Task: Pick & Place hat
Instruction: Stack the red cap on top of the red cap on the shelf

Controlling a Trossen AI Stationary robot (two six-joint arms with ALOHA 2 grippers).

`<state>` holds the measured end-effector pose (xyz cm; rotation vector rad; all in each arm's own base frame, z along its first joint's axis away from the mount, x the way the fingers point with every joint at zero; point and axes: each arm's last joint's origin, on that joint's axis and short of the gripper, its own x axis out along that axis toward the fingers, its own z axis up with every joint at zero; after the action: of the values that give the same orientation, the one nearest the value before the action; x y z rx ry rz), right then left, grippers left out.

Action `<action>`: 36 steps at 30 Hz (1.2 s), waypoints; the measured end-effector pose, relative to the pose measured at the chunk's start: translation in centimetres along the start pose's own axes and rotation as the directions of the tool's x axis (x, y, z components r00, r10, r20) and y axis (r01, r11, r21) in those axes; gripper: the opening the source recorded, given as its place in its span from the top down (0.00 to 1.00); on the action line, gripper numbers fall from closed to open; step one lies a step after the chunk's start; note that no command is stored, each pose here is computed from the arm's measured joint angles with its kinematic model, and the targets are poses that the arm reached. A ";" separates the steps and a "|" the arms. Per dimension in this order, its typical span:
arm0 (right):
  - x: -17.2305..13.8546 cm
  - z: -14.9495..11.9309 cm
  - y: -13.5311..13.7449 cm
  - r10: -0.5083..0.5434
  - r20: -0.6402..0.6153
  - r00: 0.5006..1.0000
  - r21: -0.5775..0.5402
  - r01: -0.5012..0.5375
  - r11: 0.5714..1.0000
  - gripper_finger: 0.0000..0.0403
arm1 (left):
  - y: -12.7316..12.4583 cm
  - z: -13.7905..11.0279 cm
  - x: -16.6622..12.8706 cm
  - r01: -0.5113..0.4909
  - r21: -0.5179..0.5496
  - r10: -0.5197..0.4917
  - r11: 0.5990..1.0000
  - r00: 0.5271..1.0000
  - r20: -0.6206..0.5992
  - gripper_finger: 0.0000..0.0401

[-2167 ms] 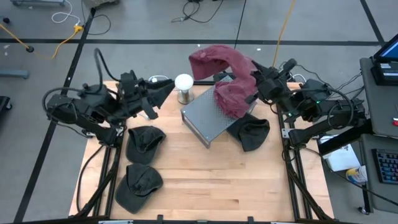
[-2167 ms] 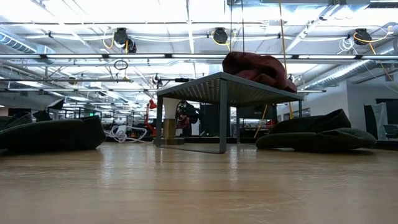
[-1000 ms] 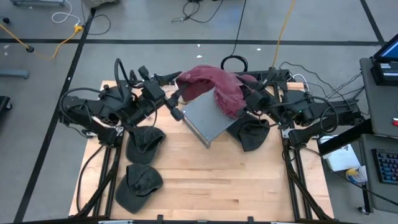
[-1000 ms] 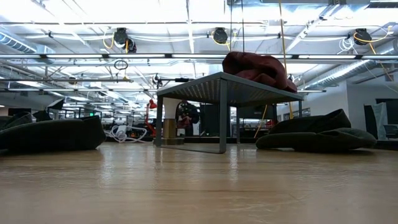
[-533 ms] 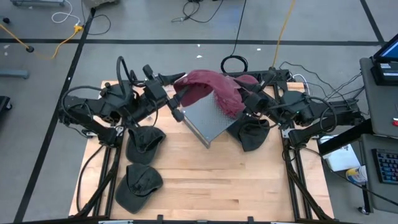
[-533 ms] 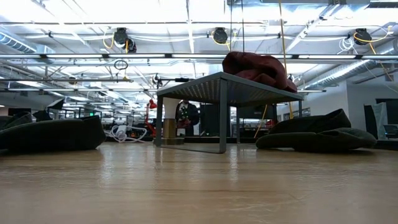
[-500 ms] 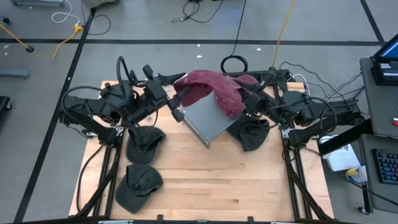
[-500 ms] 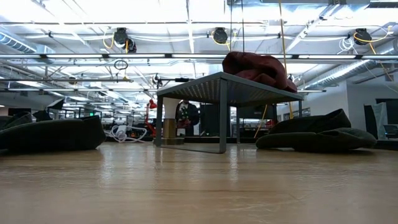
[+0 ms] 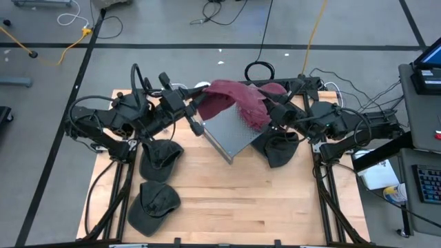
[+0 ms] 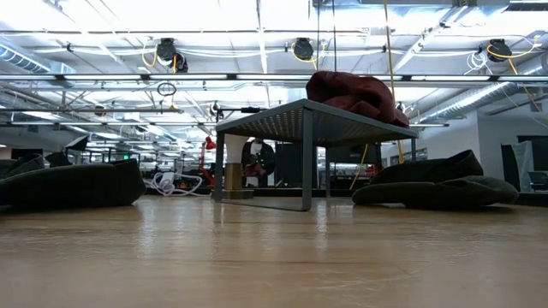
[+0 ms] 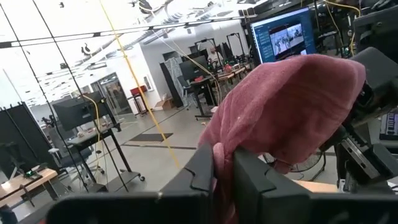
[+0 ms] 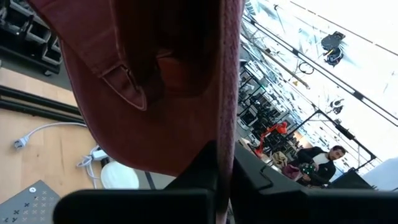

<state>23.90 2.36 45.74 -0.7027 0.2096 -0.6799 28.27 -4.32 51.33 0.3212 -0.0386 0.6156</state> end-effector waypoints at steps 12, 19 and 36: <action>-1.8 0.6 1.1 0.088 0.037 0.995 0.406 -0.096 0.909 0.68 | 0.4 0.3 0.3 -0.006 0.165 0.000 0.986 0.999 0.041 0.94; -3.9 0.8 2.8 0.215 0.052 0.975 0.662 -0.195 0.724 0.49 | 0.5 0.3 0.6 0.019 0.308 -0.042 0.951 0.997 0.069 0.94; -7.4 1.2 5.2 0.545 0.161 0.823 0.792 -0.437 0.426 0.37 | 0.3 0.1 0.8 0.069 0.563 -0.150 0.823 0.984 0.100 0.94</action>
<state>21.29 10.68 42.85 0.3217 0.1798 -0.1694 28.70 -3.66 51.65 0.9346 0.0278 0.4773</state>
